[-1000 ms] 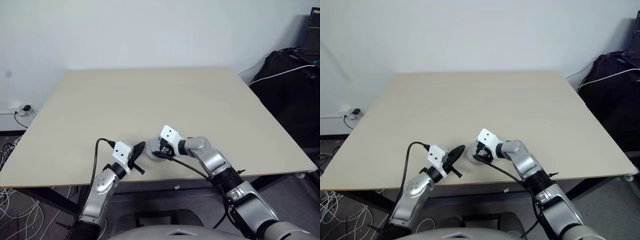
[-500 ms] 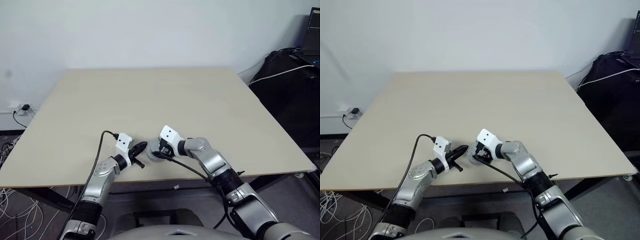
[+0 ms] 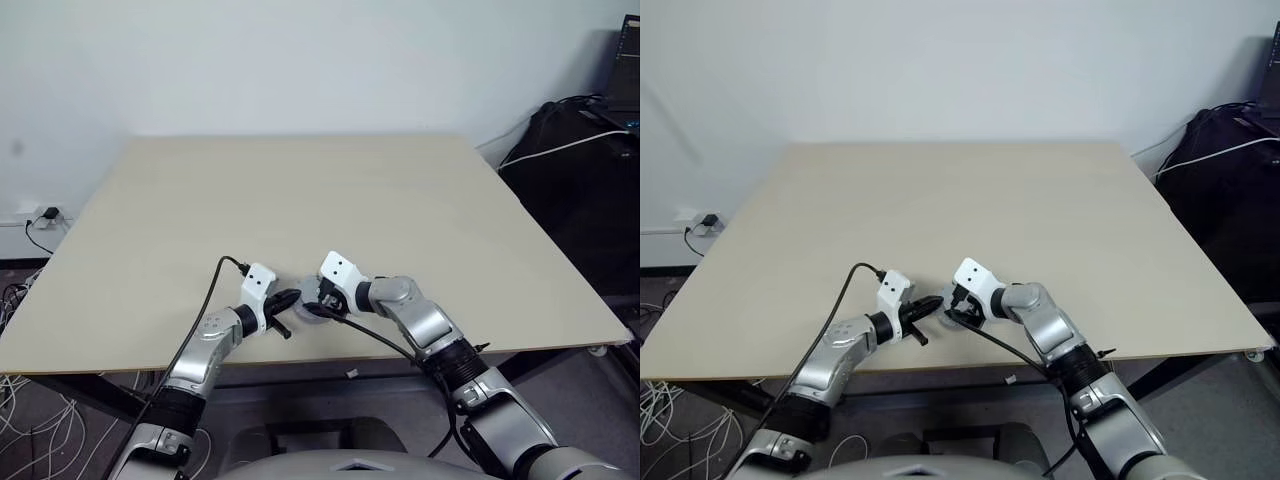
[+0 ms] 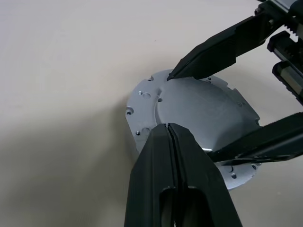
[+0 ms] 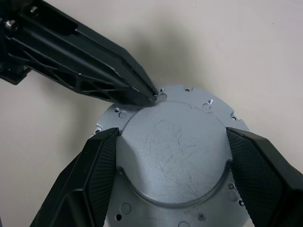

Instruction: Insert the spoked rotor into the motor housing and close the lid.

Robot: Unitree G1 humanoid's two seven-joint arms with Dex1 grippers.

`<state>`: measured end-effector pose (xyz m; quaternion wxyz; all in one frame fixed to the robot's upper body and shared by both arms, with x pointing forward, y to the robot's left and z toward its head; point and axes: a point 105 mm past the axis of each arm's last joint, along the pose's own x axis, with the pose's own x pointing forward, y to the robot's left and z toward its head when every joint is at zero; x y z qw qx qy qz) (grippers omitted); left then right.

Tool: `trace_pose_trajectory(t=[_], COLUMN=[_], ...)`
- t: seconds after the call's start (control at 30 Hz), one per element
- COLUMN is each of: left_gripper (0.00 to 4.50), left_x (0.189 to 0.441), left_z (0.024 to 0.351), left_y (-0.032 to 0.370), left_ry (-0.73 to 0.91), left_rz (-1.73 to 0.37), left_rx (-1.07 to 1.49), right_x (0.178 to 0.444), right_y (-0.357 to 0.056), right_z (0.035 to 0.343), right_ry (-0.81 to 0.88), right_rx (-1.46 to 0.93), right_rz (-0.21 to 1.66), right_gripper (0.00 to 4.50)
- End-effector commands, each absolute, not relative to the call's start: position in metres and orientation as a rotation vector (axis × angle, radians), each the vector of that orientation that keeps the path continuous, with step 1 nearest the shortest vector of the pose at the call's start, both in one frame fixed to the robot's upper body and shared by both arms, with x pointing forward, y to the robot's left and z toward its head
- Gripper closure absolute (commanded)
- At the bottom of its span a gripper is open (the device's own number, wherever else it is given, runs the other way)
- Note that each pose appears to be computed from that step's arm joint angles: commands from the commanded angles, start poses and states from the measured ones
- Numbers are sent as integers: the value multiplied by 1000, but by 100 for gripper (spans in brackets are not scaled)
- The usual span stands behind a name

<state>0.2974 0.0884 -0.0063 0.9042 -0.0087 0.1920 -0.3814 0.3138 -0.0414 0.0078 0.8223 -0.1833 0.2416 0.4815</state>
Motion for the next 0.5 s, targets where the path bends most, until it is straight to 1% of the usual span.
trace_pose_trajectory(t=[0.03, 0.33, 0.4, 0.43, 0.47, 0.5], left_gripper=[450, 450, 450, 450, 450, 450], left_x=[300, 300, 300, 300, 300, 300], left_z=[-7, -5, -5, -5, -5, -5], left_y=[84, 81, 81, 81, 81, 81], left_ry=[411, 404, 403, 402, 402, 403], left_rz=[-796, -789, -790, -790, -791, -791], left_rx=[6, 0, 1, 1, 1, 1], right_x=[311, 309, 310, 311, 311, 311], right_y=[-40, -38, -38, -38, -38, -38], right_z=[3, 5, 6, 6, 6, 7], right_ry=[525, 515, 512, 512, 512, 511], right_rx=[-416, -403, -393, -390, -389, -388], right_rz=[1024, 1050, 1046, 1045, 1044, 1043], right_gripper=[127, 127, 54, 26, 2, 2])
